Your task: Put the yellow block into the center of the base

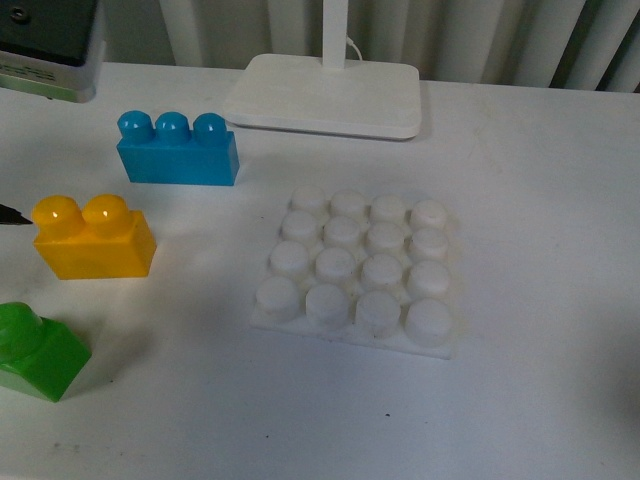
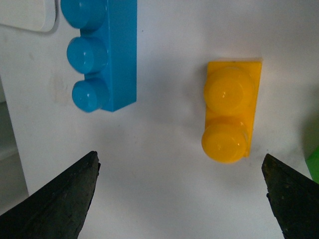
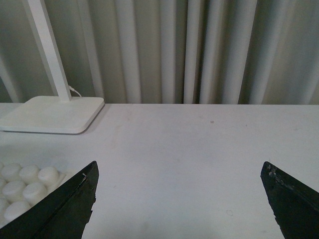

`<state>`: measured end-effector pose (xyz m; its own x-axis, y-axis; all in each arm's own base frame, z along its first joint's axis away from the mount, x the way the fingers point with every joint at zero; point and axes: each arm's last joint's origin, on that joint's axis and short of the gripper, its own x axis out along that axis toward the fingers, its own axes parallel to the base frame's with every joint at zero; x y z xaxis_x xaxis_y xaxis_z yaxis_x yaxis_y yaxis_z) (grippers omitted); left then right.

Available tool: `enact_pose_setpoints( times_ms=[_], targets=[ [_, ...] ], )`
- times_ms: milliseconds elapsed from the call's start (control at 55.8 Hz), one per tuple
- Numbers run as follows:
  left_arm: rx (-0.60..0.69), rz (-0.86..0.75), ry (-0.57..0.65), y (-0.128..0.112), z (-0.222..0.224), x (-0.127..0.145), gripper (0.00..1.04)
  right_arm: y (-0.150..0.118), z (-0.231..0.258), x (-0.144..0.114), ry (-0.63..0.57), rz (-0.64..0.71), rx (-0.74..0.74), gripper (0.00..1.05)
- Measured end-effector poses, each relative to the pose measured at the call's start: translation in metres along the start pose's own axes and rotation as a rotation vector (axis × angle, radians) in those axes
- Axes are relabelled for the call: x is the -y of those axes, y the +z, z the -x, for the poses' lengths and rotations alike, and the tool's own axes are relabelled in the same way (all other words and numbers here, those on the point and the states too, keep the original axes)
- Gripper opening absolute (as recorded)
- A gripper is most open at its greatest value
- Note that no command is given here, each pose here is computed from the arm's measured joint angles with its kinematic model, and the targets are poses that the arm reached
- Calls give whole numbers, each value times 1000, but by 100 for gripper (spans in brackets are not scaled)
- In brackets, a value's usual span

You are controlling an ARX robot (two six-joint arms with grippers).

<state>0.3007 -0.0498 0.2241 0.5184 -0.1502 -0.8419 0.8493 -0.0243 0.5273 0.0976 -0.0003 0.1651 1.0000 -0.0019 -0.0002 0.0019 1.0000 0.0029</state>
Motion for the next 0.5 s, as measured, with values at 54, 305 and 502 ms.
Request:
enact_pose_setpoints(
  times_ms=[54,305,502],
  targets=[
    [5,-17,-29,4,-7,-1,98,0,0,0,0,0,0,96],
    [15,-61,-128,16,-24,0,98,0,0,0,0,0,0,96],
    [-8,-67,-154,17,-33,1,98,0,0,0,0,0,0,96]
  ],
)
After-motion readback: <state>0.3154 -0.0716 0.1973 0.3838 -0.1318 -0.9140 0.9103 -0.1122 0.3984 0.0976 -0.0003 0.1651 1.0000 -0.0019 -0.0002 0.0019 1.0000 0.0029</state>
